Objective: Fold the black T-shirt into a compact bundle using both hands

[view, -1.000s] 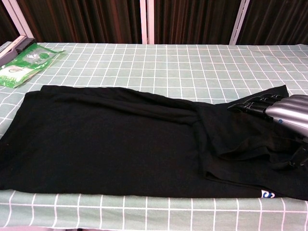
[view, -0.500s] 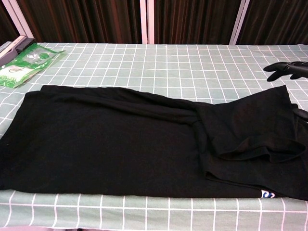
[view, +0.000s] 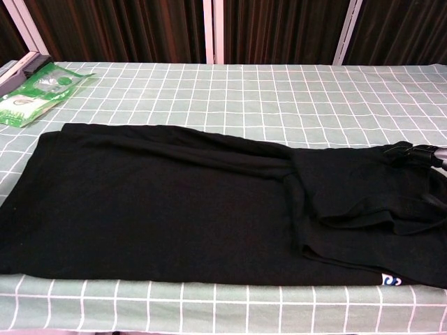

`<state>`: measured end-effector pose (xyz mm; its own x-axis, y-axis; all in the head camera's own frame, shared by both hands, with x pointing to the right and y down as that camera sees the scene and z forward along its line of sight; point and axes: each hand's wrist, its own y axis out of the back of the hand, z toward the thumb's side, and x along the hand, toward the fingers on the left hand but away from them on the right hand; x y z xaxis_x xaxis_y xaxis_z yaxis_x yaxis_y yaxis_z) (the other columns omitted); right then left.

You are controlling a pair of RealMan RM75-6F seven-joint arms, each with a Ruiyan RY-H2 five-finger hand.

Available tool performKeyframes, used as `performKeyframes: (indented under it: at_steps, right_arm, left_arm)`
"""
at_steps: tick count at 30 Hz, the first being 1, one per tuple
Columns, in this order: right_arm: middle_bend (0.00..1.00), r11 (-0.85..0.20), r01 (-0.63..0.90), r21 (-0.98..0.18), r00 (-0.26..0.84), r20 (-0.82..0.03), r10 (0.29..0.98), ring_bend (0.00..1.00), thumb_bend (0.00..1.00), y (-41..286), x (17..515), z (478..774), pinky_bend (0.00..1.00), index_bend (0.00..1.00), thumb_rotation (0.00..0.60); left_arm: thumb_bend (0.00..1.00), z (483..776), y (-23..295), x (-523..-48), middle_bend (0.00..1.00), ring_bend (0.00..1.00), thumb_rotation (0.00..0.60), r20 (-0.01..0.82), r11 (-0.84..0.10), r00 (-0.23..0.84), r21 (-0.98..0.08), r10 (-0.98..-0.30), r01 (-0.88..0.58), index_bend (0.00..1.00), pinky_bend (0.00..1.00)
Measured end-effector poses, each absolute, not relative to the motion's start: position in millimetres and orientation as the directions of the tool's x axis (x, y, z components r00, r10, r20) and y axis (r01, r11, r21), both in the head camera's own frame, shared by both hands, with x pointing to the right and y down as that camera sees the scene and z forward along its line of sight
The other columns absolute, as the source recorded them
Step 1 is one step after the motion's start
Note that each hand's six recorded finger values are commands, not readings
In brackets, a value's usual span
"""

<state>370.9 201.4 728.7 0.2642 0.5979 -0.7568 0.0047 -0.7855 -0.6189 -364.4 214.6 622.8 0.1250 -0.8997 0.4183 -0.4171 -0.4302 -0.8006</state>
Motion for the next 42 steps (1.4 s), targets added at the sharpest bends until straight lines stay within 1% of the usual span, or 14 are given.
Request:
performKeyframes:
  at_steps: [1, 2, 3, 5, 6, 7, 10, 13, 17, 20, 23, 26, 29, 42]
  right_arm:
    - [0.19, -0.781, 0.015, -0.624, 0.265, -0.751, 0.605, 0.01, 0.51, 200.7, 371.1, 727.5, 0.22, 0.06, 0.6]
    - [0.19, -0.771, 0.029, -0.636, 0.269, -0.738, 0.619, 0.01, 0.5, 198.7, 371.2, 724.4, 0.22, 0.06, 0.6]
    - [0.19, -0.761, 0.043, -0.648, 0.272, -0.725, 0.633, 0.01, 0.47, 196.5, 371.2, 721.0, 0.22, 0.06, 0.6]
    - [0.19, -0.729, 0.085, -0.679, 0.283, -0.685, 0.671, 0.01, 0.39, 189.9, 371.5, 709.4, 0.22, 0.06, 0.6]
    - [0.19, -0.713, 0.104, -0.693, 0.29, -0.665, 0.689, 0.01, 0.36, 186.6, 371.8, 702.8, 0.22, 0.06, 0.6]
    - [0.19, -0.696, 0.123, -0.708, 0.296, -0.643, 0.707, 0.01, 0.31, 183.1, 372.4, 695.3, 0.23, 0.06, 0.6]
    - [0.19, -0.627, 0.169, -0.76, 0.308, -0.564, 0.766, 0.01, 0.24, 169.8, 377.8, 663.9, 0.23, 0.06, 0.6]
    - [0.18, -0.562, 0.207, -0.801, 0.312, -0.491, 0.813, 0.01, 0.21, 157.7, 381.7, 629.7, 0.23, 0.06, 0.6]
    - [0.18, -0.492, 0.235, -0.838, 0.306, -0.417, 0.856, 0.01, 0.18, 143.0, 386.6, 586.6, 0.23, 0.06, 0.6]
    - [0.17, -0.456, 0.24, -0.857, 0.301, -0.381, 0.874, 0.01, 0.16, 135.7, 386.9, 562.4, 0.23, 0.06, 0.6]
    - [0.17, -0.427, 0.246, -0.87, 0.298, -0.351, 0.888, 0.01, 0.11, 131.5, 384.9, 543.9, 0.22, 0.06, 0.6]
    - [0.17, -0.41, 0.252, -0.876, 0.294, -0.334, 0.895, 0.01, 0.08, 130.7, 383.4, 534.9, 0.22, 0.06, 0.6]
    - [0.17, -0.413, 0.261, -0.873, 0.293, -0.336, 0.895, 0.01, 0.08, 131.8, 383.1, 535.6, 0.22, 0.06, 0.6]
    - [0.17, -0.431, 0.28, -0.858, 0.295, -0.35, 0.889, 0.01, 0.07, 138.8, 384.1, 546.1, 0.21, 0.06, 0.6]
  left_arm:
    - [0.31, 623.6, 213.4, -365.0, 0.13, 0.08, 0.524, 0.42, -0.433, 0.126, -0.802, -0.899, -0.412, 0.24, 0.17]
    - [0.31, 625.0, 211.3, -366.3, 0.13, 0.08, 0.55, 0.423, -0.437, 0.128, -0.805, -0.897, -0.401, 0.25, 0.17]
    - [0.31, 626.3, 209.5, -367.3, 0.13, 0.08, 0.58, 0.425, -0.441, 0.131, -0.809, -0.896, -0.388, 0.26, 0.17]
    - [0.31, 630.7, 204.4, -369.4, 0.13, 0.08, 0.6, 0.434, -0.455, 0.143, -0.818, -0.89, -0.35, 0.28, 0.17]
    - [0.31, 633.1, 201.8, -370.3, 0.14, 0.08, 0.6, 0.438, -0.463, 0.15, -0.823, -0.886, -0.33, 0.28, 0.17]
    - [0.31, 635.8, 199.0, -371.4, 0.15, 0.08, 0.6, 0.443, -0.471, 0.158, -0.827, -0.882, -0.308, 0.29, 0.17]
    - [0.31, 646.5, 188.9, -373.2, 0.18, 0.11, 0.6, 0.466, -0.503, 0.201, -0.835, -0.862, -0.222, 0.31, 0.19]
    - [0.32, 656.8, 177.4, -376.2, 0.21, 0.15, 0.6, 0.477, -0.514, 0.24, -0.849, -0.845, -0.124, 0.33, 0.23]
    - [0.31, 670.0, 165.4, -377.6, 0.21, 0.15, 0.6, 0.472, -0.495, 0.283, -0.869, -0.835, -0.013, 0.33, 0.23]
    - [0.25, 678.3, 160.7, -376.3, 0.2, 0.14, 0.6, 0.457, -0.469, 0.306, -0.882, -0.835, 0.039, 0.3, 0.22]
    - [0.18, 687.0, 158.6, -372.6, 0.17, 0.11, 0.6, 0.449, -0.452, 0.324, -0.889, -0.833, 0.069, 0.27, 0.2]
    - [0.16, 696.8, 158.7, -367.6, 0.12, 0.08, 0.6, 0.458, -0.454, 0.331, -0.886, -0.825, 0.092, 0.22, 0.18]
    - [0.16, 703.0, 159.3, -366.1, 0.1, 0.07, 0.6, 0.474, -0.46, 0.33, -0.879, -0.816, 0.124, 0.19, 0.17]
    - [0.16, 717.3, 157.9, -370.1, 0.1, 0.07, 0.6, 0.53, -0.456, 0.31, -0.844, -0.789, 0.283, 0.19, 0.17]
